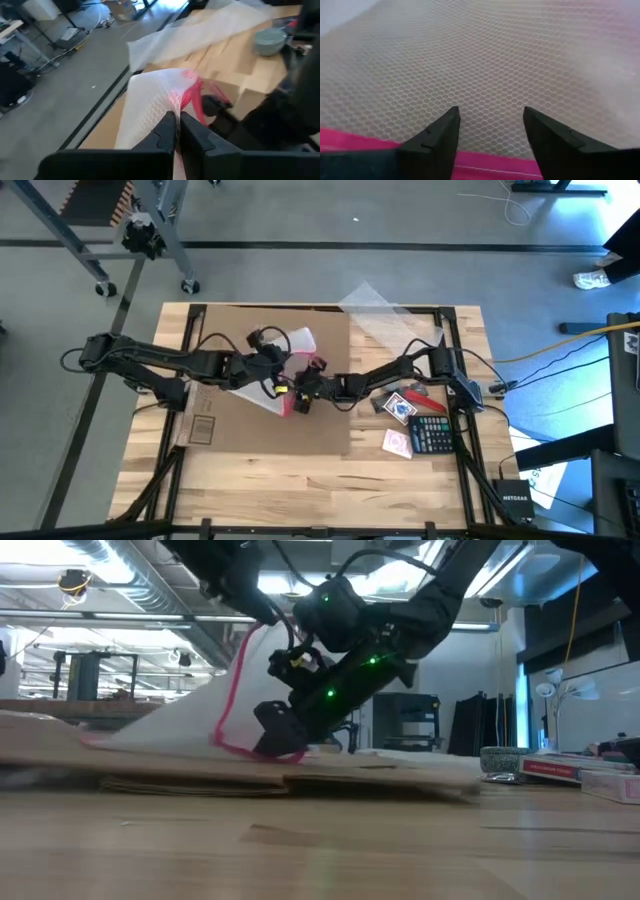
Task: Unpack boxes
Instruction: Open the white pouch, then put the scented candle into the white pouch
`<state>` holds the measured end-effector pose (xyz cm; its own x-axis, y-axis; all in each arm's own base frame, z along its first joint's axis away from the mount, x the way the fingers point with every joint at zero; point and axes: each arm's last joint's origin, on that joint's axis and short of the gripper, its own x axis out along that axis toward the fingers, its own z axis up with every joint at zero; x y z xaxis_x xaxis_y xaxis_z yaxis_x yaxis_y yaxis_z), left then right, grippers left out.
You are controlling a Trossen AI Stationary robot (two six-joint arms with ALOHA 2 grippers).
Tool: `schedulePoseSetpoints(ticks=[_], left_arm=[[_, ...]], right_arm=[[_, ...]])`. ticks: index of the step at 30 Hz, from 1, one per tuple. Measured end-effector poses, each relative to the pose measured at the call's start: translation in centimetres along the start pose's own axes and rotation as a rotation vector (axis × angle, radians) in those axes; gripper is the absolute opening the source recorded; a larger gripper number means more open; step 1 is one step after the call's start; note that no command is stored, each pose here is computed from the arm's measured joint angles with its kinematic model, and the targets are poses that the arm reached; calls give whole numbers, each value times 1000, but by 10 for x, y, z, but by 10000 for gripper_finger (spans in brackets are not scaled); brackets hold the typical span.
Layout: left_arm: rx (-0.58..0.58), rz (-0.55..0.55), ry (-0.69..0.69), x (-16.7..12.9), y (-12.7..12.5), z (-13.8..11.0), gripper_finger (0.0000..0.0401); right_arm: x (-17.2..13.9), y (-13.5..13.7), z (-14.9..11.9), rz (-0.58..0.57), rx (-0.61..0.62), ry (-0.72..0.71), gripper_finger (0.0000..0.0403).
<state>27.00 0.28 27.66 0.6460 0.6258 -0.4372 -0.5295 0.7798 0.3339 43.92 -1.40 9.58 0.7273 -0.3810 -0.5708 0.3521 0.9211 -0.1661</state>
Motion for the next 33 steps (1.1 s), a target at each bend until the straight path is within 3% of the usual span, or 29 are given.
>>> schedulePoseSetpoints(ticks=[9, 18, 24, 28, 33], left_arm=[[-17, 36, 44, 8, 5, -7, 8], [-25, -7, 37, 12, 2, -10, 8], [-18, -7, 27, 12, 2, -9, 8], [-17, -7, 29, 12, 2, -9, 8], [-13, -7, 32, 12, 2, -10, 8]], right_arm=[[-7, -2, 2, 9, 25, 49, 216], [-49, -13, 53, 88, -41, -97, 216], [-68, -15, 67, 115, -78, -134, 216], [-89, -16, 71, 126, -132, -64, 216], [-140, -23, 77, 130, -189, 64, 216]])
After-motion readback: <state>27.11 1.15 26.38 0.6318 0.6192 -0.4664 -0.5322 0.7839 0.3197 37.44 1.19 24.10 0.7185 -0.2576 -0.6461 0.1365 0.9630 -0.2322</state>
